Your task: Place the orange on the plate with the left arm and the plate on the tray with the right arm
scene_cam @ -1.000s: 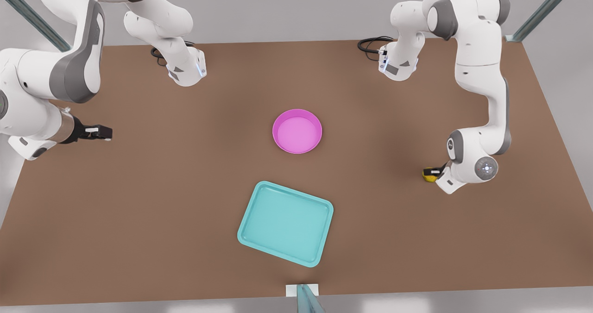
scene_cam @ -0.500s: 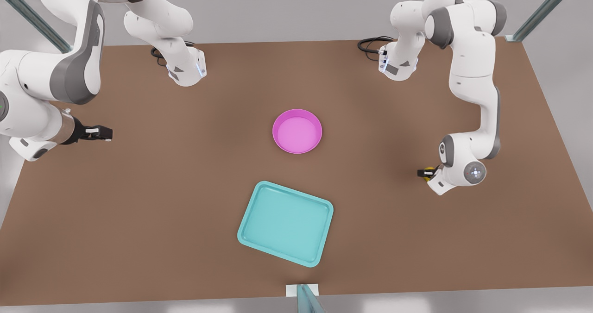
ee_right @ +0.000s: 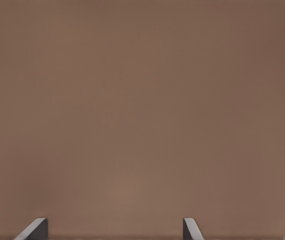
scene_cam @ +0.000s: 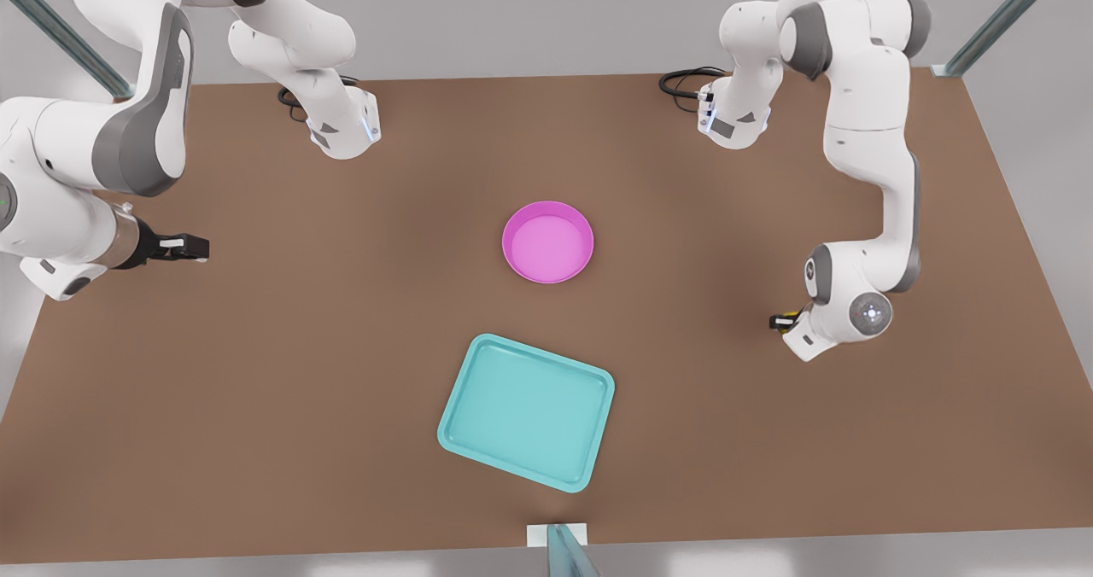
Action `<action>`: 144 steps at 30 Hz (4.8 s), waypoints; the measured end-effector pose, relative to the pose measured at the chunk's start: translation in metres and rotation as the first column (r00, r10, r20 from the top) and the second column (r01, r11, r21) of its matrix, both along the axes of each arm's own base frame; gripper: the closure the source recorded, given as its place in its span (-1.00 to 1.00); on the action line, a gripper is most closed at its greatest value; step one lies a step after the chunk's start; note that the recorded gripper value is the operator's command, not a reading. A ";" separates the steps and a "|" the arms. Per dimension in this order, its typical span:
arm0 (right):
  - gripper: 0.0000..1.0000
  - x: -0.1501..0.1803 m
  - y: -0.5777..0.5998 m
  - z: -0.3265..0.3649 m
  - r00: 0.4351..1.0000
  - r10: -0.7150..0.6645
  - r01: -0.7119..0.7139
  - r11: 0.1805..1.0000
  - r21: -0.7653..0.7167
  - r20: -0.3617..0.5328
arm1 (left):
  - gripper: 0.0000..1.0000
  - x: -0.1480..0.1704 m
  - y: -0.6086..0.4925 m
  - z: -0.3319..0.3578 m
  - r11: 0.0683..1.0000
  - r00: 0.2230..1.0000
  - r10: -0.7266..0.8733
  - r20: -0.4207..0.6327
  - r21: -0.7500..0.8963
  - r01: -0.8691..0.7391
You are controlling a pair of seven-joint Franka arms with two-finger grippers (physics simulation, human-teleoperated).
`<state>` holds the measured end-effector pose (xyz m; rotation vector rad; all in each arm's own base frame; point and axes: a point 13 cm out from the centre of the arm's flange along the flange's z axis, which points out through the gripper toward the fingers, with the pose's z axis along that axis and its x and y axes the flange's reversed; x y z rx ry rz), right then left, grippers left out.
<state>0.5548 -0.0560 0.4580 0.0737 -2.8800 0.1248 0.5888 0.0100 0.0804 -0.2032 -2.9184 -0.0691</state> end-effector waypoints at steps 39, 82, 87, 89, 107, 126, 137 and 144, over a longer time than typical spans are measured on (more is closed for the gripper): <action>-1.00 -0.119 0.309 -0.281 0.985 0.123 -0.077 0.940 0.334 -0.121 | -1.00 -0.044 -0.102 0.418 0.969 0.969 0.248 0.008 -0.004 -0.248; -1.00 -0.145 0.459 -0.374 0.987 -0.056 0.136 0.787 0.602 -0.149 | -1.00 -0.062 -0.117 0.417 0.998 0.996 0.054 -0.072 -0.010 -0.055; -1.00 -0.150 0.477 -0.376 0.992 0.028 0.055 0.772 0.634 -0.120 | -1.00 -0.067 -0.123 0.427 0.998 0.996 0.058 -0.063 -0.010 -0.059; -1.00 -0.154 0.480 -0.380 0.992 0.053 0.034 0.767 0.641 -0.116 | -1.00 -0.068 -0.122 0.428 0.998 0.996 0.064 -0.065 -0.008 -0.065; -0.23 -0.169 0.506 -0.402 0.981 0.179 -0.082 0.729 0.680 -0.074 | -1.00 -0.072 -0.116 0.427 0.995 0.991 0.104 -0.084 0.007 -0.104; 0.15 -0.175 0.516 -0.416 0.972 0.227 -0.123 0.711 0.693 -0.060 | -1.00 -0.072 -0.121 0.425 0.994 0.989 0.111 -0.094 -0.008 -0.113; 0.39 -0.167 0.517 -0.408 0.972 0.230 -0.133 0.699 0.702 -0.045 | -1.00 -0.071 -0.121 0.424 0.993 0.989 0.113 -0.092 -0.009 -0.115; 0.50 -0.160 0.518 -0.400 0.973 0.229 -0.142 0.691 0.708 -0.029 | -1.00 -0.071 -0.125 0.425 0.993 0.989 0.113 -0.095 -0.028 -0.116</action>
